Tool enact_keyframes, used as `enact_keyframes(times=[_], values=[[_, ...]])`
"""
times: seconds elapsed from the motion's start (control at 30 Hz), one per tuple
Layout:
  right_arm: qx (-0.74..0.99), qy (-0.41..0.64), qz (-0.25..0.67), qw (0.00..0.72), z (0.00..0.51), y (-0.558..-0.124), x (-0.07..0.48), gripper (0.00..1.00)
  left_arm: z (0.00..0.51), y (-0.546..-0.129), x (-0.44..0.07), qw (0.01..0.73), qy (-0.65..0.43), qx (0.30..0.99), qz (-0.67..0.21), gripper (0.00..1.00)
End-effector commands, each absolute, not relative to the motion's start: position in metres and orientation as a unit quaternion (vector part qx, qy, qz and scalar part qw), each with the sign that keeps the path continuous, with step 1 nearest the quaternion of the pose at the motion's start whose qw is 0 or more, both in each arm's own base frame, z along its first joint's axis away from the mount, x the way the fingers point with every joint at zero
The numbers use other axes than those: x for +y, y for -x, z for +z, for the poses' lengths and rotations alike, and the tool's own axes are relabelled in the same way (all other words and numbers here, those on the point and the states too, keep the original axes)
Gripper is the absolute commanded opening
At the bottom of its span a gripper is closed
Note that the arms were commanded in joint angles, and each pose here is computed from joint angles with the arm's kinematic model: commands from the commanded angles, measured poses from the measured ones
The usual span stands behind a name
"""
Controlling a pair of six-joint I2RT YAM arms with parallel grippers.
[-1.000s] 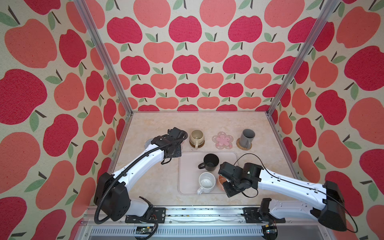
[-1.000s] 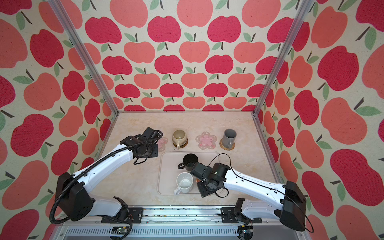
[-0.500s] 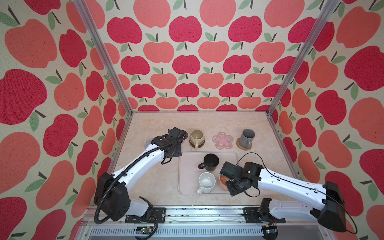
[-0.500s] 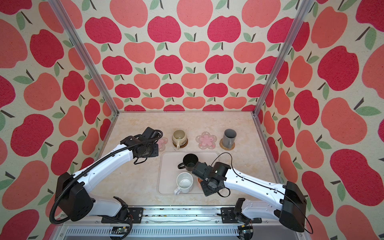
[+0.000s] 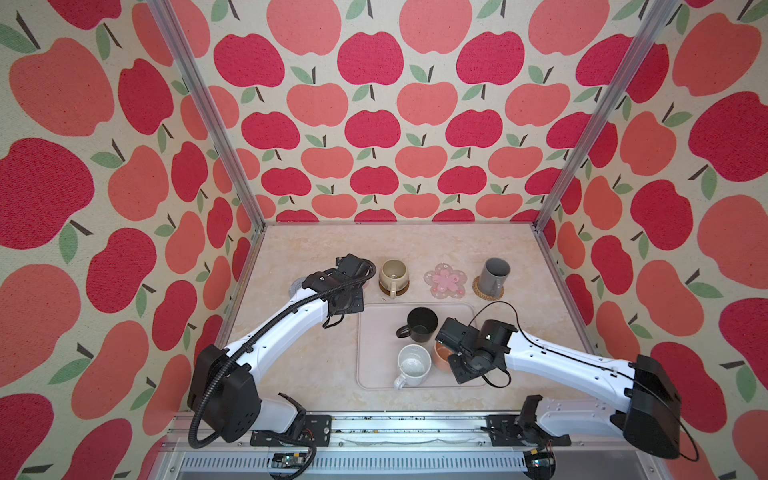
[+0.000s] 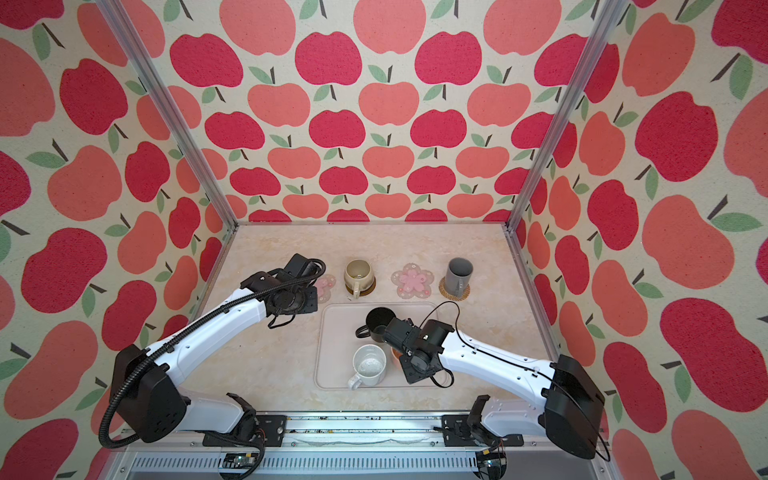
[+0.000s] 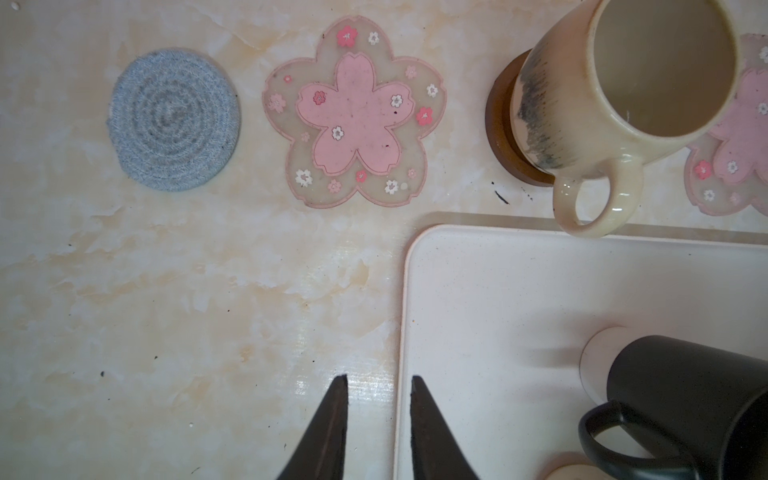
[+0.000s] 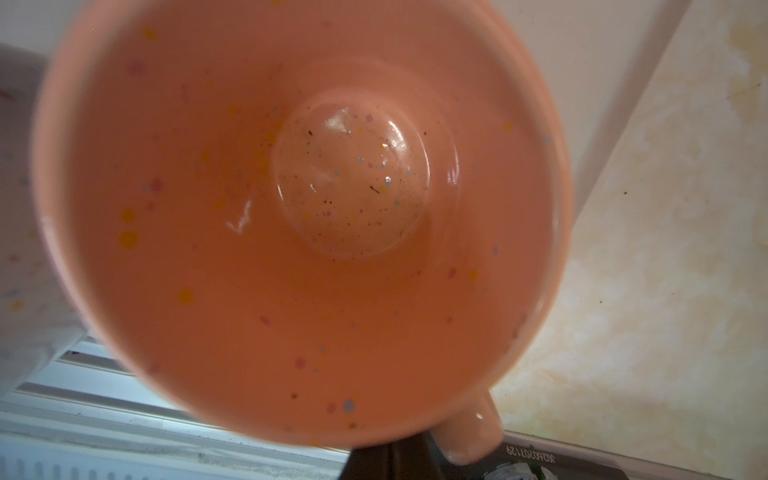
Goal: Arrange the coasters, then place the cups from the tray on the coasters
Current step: 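Lower the right gripper over the salmon-pink mug at the tray's near edge, then close the right gripper on the salmon-pink mug's rim above its handle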
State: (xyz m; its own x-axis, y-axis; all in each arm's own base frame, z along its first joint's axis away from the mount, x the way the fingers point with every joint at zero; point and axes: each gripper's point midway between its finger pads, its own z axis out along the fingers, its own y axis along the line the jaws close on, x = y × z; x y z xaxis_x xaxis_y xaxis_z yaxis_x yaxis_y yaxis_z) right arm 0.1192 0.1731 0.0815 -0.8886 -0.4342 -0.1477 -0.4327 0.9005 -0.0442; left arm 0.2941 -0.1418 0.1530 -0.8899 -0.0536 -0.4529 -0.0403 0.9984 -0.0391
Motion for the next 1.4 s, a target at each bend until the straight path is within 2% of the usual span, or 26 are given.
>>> enact_keyframes(times=[0.0,0.63,0.9,1.1,1.37], values=[[0.968,0.23,0.006,0.104,0.084,-0.134,0.183,0.0,0.16,-0.292,-0.138,0.243,0.04,0.969,-0.021,0.28],[0.962,0.246,0.022,0.116,0.101,-0.135,0.186,0.01,0.153,-0.29,-0.14,0.236,0.04,0.971,-0.027,0.29],[0.963,0.241,0.016,0.115,0.114,-0.132,0.179,0.12,0.15,-0.292,-0.145,0.225,0.034,0.974,-0.027,0.29],[0.966,0.229,0.018,0.118,0.124,-0.126,0.167,0.3,0.151,-0.291,-0.141,0.23,0.034,0.972,-0.025,0.29],[0.962,0.237,0.0,0.139,0.132,-0.128,0.153,0.43,0.153,-0.293,-0.145,0.231,0.031,0.972,-0.032,0.29]])
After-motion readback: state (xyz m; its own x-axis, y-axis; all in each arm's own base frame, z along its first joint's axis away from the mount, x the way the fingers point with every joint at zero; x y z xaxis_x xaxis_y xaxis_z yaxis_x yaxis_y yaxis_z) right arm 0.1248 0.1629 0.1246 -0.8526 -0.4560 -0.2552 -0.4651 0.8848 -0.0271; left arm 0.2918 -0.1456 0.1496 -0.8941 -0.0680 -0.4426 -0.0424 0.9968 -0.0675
